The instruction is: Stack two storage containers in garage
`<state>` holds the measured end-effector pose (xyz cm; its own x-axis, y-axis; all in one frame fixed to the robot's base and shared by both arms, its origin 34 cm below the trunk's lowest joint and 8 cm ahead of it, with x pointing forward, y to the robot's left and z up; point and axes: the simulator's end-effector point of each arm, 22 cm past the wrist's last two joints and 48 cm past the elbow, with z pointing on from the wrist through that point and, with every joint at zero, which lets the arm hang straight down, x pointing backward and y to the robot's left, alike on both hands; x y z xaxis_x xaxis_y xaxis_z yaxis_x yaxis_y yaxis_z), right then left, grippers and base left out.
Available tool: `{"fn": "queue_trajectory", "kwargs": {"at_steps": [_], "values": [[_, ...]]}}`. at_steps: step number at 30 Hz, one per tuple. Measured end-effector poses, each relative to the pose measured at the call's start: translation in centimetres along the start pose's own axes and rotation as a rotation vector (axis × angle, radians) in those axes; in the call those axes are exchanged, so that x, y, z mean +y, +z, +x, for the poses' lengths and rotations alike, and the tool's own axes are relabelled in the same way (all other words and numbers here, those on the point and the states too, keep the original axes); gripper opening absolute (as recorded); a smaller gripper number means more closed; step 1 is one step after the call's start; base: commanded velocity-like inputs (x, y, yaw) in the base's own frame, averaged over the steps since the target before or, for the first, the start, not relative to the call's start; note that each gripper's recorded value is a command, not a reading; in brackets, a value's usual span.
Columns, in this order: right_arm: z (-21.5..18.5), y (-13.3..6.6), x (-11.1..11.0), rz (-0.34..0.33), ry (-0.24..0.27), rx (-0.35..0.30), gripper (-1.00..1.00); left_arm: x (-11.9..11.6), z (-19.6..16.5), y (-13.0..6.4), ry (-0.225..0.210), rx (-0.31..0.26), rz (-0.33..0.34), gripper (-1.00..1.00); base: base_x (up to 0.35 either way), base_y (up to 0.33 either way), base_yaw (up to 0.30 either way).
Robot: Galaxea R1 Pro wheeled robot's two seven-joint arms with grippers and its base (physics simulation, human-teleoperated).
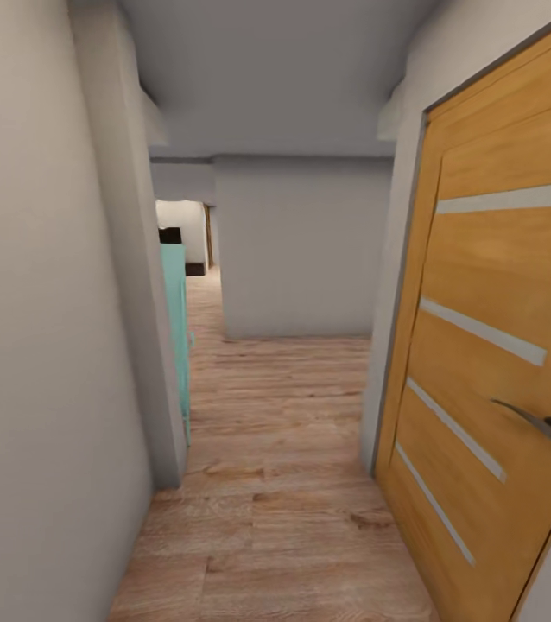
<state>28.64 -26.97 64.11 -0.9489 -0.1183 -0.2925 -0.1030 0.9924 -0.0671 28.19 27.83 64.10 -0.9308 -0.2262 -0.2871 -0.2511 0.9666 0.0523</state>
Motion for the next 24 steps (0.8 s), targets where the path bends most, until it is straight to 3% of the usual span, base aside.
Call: {"fn": "queue_trajectory", "kwargs": {"at_steps": [13,24], "values": [[-0.01,0.0,-0.03,0.0,-0.001,0.0,1.0,0.17,-0.04,0.01,-0.001,0.0,-0.002,1.0,0.323,0.0,0.266],[0.01,0.0,-0.1,0.001,0.001,0.0,1.0,0.0,0.0,0.0,0.0,0.0,0.0,1.0,0.323,0.0,0.046]]}}
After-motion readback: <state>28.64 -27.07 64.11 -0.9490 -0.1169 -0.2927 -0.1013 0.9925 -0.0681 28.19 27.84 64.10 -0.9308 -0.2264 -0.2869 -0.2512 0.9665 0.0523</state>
